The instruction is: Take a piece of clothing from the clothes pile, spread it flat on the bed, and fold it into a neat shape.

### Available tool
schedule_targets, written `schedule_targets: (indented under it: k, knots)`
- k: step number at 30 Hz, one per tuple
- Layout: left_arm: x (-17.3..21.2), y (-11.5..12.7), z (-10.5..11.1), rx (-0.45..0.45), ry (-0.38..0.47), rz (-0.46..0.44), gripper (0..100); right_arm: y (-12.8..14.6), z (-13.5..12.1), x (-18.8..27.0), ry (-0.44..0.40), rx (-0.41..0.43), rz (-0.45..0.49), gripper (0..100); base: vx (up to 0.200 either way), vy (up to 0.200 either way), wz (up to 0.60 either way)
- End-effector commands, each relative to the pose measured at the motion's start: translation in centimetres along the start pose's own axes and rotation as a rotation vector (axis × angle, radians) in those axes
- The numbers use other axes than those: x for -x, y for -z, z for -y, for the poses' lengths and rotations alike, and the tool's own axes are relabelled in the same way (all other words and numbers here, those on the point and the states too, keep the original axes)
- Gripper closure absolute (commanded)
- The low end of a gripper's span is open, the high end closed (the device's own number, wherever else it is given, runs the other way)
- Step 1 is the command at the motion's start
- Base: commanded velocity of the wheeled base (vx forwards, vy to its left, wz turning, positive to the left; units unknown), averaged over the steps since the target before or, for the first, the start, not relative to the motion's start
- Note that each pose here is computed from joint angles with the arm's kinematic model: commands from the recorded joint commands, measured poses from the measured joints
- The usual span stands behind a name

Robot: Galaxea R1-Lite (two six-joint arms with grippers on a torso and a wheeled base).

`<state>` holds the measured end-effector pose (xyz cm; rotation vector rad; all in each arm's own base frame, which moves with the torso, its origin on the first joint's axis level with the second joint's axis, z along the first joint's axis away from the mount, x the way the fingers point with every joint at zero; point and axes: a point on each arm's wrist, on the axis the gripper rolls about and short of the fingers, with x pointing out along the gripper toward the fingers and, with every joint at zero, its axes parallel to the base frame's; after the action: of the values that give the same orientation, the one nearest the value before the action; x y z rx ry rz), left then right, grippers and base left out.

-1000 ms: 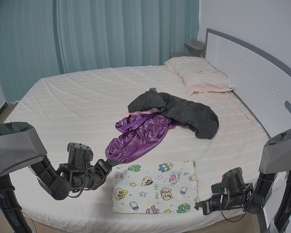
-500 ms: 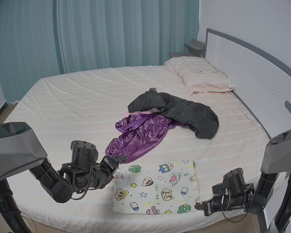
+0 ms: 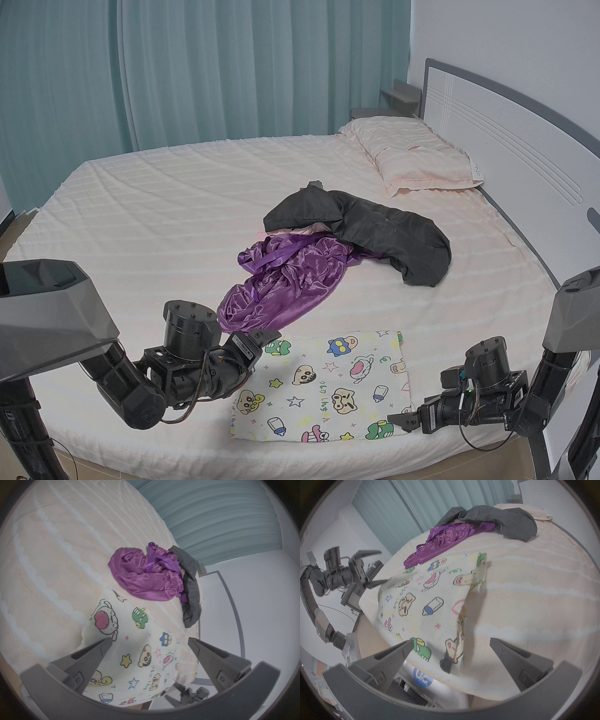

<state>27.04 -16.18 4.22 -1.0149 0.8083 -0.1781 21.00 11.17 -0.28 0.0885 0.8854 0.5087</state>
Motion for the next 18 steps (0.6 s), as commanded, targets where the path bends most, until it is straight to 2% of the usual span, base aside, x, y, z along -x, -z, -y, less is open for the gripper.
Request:
schedule_targets:
  k: [1, 9, 11, 17, 18]
  knots:
    - [-1.6, 1.2, -1.8, -0.010, -0.076, -0.039, 0, -1.0, 0.1, 0.6, -0.002, -0.008, 0.055, 0, 0.000, 0.000, 0.00]
    - [-2.3, 2.7, -2.6, -0.094, -0.128, -0.044, 0, -2.7, 1.0, 0.9, 0.017, -0.036, 0.132, 0, 0.000, 0.000, 0.00]
    - [-2.7, 2.9, -2.8, -0.110, -0.145, -0.012, 0, -3.5, 1.6, 0.6, 0.024, -0.053, 0.161, 0, 0.000, 0.000, 0.00]
    - [-2.1, 2.7, -2.1, -0.102, -0.115, 0.009, 0, -5.8, 1.5, -0.4, -0.007, -0.217, 0.233, 0, 0.000, 0.000, 0.00]
    - [-2.1, 2.7, -2.1, -0.102, -0.115, 0.009, 0, -5.8, 1.5, -0.4, -0.007, -0.217, 0.233, 0, 0.000, 0.000, 0.00]
